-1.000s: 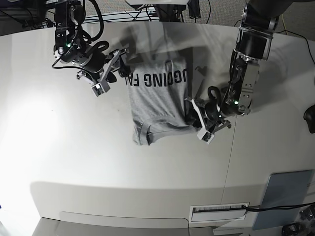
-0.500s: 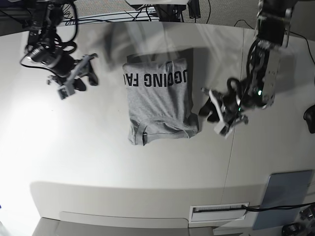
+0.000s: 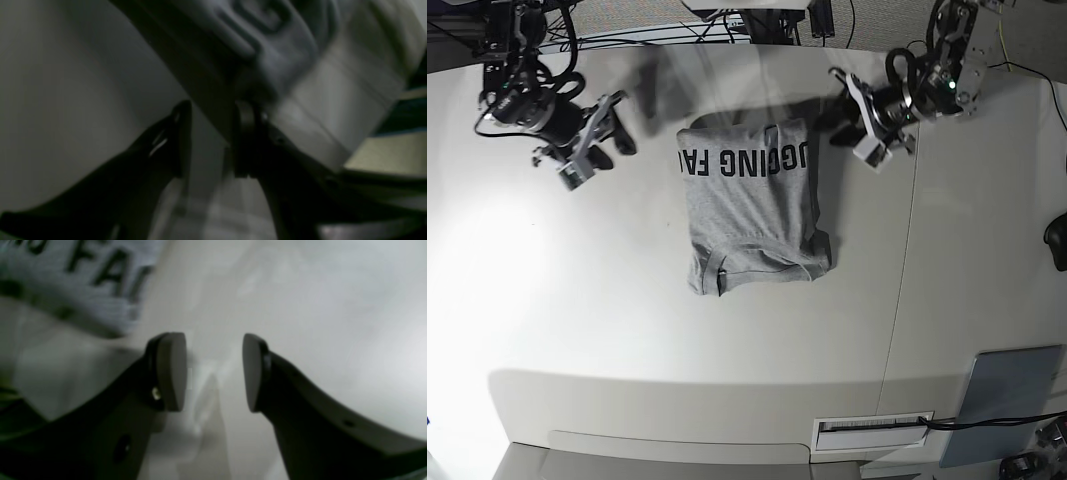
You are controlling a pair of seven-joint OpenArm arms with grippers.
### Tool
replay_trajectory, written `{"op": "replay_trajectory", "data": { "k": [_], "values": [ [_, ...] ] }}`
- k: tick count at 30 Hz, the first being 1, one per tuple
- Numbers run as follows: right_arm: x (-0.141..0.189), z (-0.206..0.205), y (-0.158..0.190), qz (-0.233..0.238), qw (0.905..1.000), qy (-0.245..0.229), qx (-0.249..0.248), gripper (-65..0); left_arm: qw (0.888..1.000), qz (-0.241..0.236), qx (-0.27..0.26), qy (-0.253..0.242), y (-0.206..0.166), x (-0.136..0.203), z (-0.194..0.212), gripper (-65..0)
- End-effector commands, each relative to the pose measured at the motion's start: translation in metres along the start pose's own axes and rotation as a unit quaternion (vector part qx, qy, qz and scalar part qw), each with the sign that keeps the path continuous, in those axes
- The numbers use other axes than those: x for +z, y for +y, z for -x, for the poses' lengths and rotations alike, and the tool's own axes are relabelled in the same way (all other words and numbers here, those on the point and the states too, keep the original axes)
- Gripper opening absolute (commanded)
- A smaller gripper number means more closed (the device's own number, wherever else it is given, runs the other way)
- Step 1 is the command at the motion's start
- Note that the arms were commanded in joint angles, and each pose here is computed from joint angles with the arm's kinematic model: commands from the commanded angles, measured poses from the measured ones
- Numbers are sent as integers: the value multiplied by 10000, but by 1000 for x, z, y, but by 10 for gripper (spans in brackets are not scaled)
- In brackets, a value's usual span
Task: Fold the T-shirt properly
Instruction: 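Grasp the printed edge with both grippers and tug it straight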
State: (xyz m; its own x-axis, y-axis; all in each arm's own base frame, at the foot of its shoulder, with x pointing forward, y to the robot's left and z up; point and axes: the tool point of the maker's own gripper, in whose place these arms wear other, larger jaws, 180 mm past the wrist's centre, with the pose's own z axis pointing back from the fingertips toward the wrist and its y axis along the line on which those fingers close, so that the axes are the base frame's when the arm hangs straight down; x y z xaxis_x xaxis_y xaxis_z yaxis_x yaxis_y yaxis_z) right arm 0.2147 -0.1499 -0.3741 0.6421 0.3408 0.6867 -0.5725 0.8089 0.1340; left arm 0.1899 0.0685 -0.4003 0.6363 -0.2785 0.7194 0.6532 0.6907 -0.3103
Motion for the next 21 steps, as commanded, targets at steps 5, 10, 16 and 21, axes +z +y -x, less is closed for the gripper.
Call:
{"op": "replay_trajectory", "data": {
  "k": [5, 10, 16, 21],
  "values": [
    [-9, -12, 19, -212, 9990, -203, 349, -381, 9976, 398, 354, -452, -16, 6, -15, -451],
    [-20, -17, 35, -338, 9980, -305, 445, -381, 9944, 627, 501, -687, -25, 4, -26, -451],
    [-29, -25, 45, -294, 9973, -503, 440, -381, 9940, 288, 751, -738, -23, -9, -28, -451],
    [-35, -27, 42, -221, 9973, -547, 440, -381, 9939, 280, 732, -775, -29, -15, -30, -451]
  ]
}}
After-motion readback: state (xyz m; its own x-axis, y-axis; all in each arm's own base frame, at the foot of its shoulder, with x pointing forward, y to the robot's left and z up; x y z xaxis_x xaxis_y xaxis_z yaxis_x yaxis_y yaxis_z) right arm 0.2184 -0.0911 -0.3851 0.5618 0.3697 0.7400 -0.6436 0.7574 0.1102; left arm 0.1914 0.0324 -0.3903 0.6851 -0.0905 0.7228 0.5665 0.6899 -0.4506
